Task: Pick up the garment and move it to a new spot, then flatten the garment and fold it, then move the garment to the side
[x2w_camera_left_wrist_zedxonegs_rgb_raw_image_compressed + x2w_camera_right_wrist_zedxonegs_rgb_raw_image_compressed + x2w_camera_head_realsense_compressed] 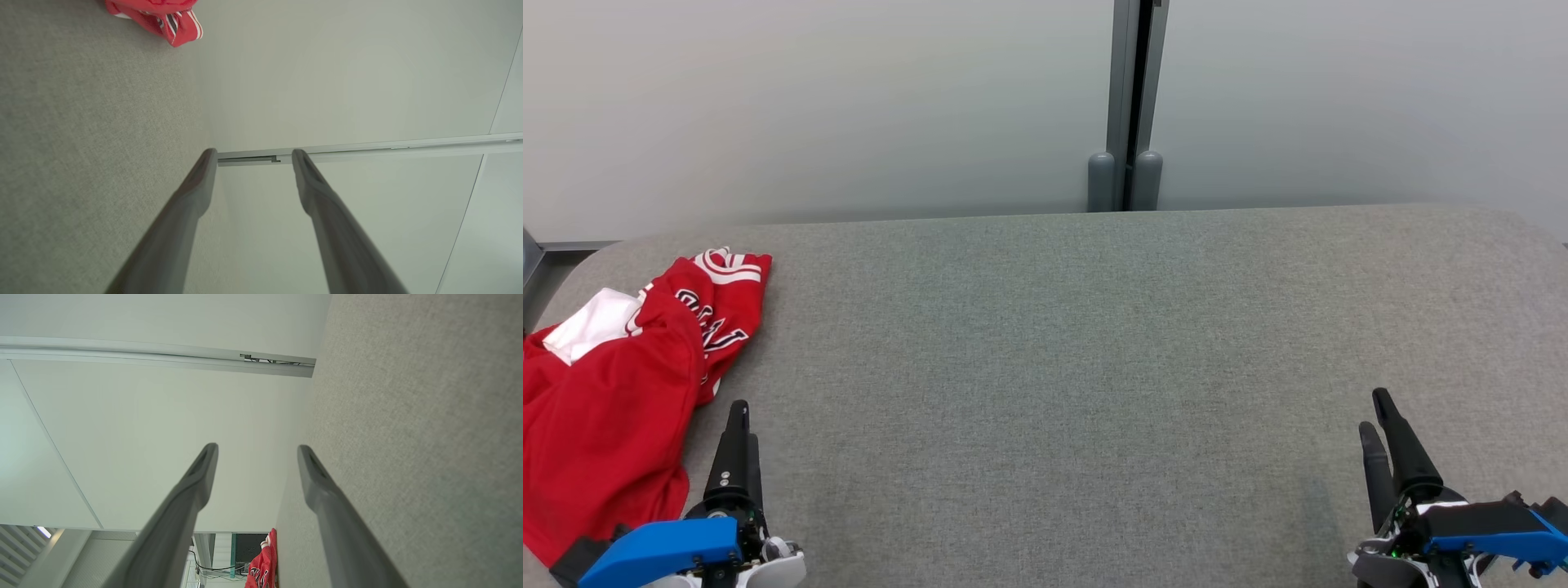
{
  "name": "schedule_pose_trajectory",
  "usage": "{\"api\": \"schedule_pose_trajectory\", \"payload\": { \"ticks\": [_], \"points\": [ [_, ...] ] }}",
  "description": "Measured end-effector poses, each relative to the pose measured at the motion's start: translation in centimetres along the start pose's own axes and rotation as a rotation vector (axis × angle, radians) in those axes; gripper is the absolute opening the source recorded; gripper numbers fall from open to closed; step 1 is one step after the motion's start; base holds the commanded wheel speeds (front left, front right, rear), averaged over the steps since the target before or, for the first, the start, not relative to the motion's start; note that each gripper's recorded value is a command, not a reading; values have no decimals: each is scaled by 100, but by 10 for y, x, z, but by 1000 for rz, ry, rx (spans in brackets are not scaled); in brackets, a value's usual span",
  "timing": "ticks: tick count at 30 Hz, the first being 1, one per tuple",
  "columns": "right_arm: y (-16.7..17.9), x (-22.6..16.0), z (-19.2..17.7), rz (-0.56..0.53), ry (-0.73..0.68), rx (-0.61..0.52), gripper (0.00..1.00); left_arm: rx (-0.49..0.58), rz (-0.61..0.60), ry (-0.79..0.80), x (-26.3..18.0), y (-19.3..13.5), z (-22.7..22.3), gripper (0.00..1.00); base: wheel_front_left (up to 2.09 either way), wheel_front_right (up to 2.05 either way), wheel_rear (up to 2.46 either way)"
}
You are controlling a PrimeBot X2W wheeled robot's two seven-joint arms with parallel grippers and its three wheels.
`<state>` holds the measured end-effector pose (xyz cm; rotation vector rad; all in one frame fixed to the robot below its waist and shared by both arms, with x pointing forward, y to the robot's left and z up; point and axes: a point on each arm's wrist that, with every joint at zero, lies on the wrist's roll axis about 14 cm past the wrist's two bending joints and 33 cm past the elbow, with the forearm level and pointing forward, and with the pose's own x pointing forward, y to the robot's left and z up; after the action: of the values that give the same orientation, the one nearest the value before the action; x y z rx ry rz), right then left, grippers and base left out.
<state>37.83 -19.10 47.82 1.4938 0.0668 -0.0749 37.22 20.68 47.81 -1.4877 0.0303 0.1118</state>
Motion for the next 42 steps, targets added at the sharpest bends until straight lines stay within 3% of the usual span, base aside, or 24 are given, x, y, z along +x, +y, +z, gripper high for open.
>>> {"api": "schedule_pose_trajectory", "payload": {
  "ticks": [42],
  "points": [
    [34, 9, -20, 125, -11, -687, 100, 790, -99, -75, 3, -33, 4, 100, 0, 0, 0]
  ]
}}
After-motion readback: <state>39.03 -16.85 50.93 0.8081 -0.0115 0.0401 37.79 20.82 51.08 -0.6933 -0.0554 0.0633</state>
